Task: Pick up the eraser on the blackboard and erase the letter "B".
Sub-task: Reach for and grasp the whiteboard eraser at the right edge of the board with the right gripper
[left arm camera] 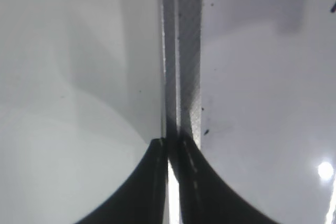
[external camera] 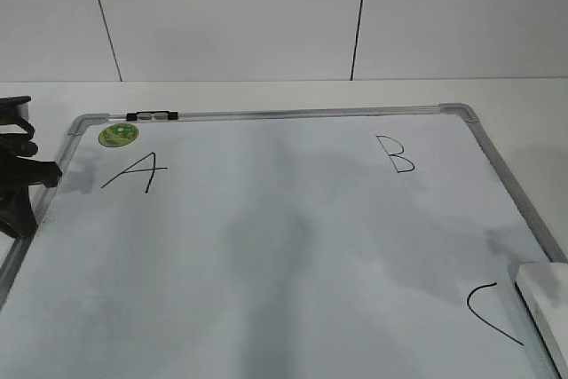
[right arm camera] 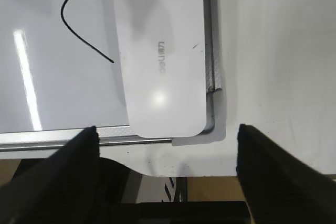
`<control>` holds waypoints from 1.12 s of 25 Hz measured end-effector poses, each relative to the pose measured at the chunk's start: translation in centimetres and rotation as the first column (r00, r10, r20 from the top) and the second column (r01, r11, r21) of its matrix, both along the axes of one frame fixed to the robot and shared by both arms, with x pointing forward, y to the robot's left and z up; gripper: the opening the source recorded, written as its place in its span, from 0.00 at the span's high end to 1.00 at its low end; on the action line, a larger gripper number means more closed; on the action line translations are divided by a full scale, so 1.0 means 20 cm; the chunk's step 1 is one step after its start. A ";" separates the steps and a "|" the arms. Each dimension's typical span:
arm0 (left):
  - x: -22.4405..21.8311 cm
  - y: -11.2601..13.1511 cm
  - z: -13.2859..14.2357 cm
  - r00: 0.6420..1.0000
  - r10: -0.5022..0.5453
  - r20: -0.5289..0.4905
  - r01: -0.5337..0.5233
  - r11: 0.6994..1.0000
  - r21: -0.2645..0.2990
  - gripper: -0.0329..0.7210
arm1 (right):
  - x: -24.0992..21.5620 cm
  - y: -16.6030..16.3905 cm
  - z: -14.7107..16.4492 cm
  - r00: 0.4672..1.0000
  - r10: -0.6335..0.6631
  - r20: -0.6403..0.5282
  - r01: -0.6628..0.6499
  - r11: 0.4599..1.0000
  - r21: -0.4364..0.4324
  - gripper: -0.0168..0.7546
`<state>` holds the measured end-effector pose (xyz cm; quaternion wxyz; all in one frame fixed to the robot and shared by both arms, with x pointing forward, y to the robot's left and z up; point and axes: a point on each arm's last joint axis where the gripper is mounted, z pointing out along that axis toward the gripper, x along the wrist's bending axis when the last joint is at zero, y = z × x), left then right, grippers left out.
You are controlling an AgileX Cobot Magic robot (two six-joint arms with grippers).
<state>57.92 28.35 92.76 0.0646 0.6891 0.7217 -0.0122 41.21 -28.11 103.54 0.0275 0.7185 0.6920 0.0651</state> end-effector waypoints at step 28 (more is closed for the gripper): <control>0.00 0.00 0.00 1.000 0.002 -0.002 -0.002 1.000 -0.003 0.91 | 0.25 0.02 -0.29 0.991 -0.011 -0.131 0.010 1.000 -0.009 0.17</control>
